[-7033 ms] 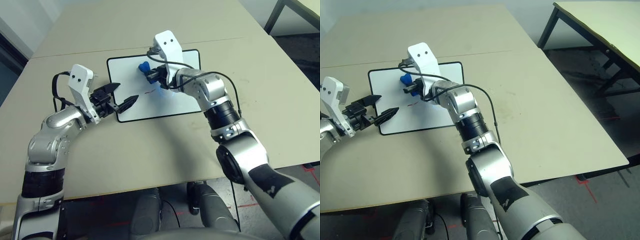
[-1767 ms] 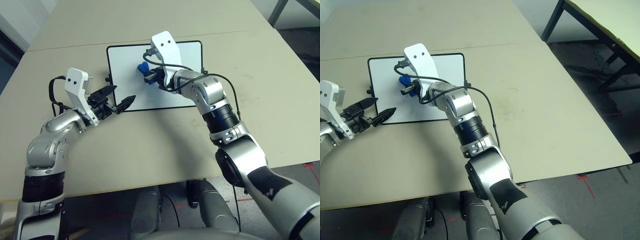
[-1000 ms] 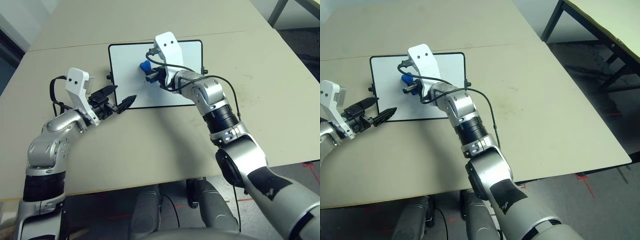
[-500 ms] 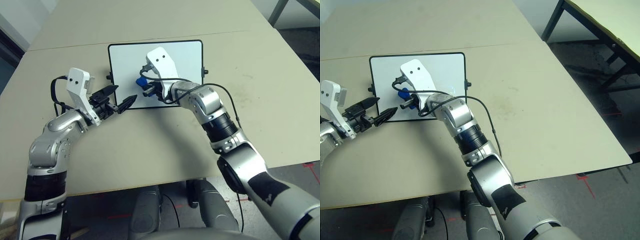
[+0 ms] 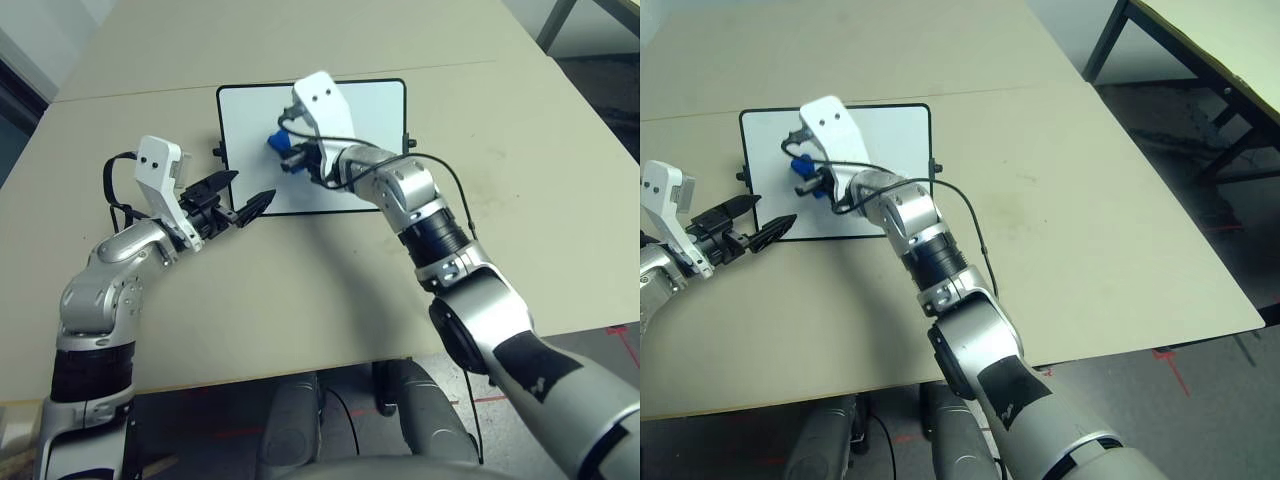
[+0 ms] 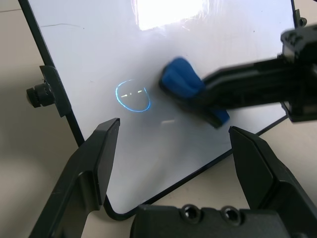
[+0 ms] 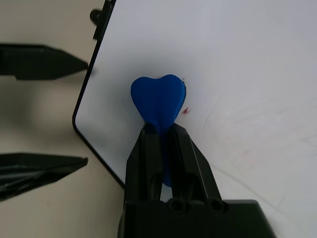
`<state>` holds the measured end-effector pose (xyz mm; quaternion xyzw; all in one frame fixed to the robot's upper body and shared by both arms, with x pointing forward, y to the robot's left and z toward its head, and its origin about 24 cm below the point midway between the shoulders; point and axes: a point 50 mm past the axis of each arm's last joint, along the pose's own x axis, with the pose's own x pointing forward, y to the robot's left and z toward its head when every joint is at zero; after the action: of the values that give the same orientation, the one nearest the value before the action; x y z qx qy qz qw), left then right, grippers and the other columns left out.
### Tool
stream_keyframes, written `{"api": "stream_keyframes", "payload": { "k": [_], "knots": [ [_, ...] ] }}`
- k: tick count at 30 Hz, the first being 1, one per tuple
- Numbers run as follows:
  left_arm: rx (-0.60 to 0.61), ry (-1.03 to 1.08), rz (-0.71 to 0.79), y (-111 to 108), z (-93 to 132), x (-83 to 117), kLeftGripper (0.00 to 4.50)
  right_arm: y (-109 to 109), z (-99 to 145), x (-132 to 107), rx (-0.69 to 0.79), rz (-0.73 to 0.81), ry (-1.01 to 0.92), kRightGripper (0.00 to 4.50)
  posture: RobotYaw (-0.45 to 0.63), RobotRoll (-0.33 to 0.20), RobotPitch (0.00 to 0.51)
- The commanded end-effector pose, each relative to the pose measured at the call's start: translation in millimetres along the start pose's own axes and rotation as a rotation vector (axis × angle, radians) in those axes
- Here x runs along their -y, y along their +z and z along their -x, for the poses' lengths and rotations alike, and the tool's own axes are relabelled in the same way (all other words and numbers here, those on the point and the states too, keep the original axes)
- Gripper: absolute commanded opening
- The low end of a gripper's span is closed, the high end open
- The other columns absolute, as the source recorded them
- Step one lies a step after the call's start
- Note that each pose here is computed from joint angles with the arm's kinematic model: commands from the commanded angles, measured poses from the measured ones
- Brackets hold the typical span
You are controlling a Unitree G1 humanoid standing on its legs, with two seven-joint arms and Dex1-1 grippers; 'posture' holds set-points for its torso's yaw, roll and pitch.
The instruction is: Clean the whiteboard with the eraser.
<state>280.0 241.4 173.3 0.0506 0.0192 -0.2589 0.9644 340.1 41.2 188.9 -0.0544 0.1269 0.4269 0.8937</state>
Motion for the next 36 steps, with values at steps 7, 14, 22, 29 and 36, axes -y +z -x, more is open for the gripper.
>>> {"api": "stream_keyframes", "payload": {
  "k": [7, 14, 22, 29, 36],
  "knots": [
    [-0.015, -0.011, 0.004, -5.4, -0.4, 4.0, 4.5, 11.9, -11.9, -7.5, 0.11, -0.086, -0.026, 0.09, 0.22, 0.0, 0.238],
    [-0.015, -0.014, 0.006, -5.5, -1.2, 3.8, 4.5, 4.4, -15.3, -12.7, 0.081, -0.093, 0.0, 0.08, 0.22, 0.0, 0.242],
    [-0.018, -0.013, 0.008, -5.6, -1.0, 3.1, 4.5, -22.7, -13.6, -34.6, -0.051, -0.073, 0.103, 0.07, 0.22, 0.0, 0.245],
    [0.052, 0.038, -0.032, 6.5, -1.0, -5.2, 4.5, 43.1, -0.3, -5.0, 0.228, -0.11, -0.035, 0.07, 0.23, 0.0, 0.243],
    [0.237, 0.182, -0.103, 34.7, -2.5, -28.0, 4.5, 103.7, 40.6, 37.4, 0.446, -0.124, -0.182, 0.07, 0.21, 0.0, 0.223]
  ]
}}
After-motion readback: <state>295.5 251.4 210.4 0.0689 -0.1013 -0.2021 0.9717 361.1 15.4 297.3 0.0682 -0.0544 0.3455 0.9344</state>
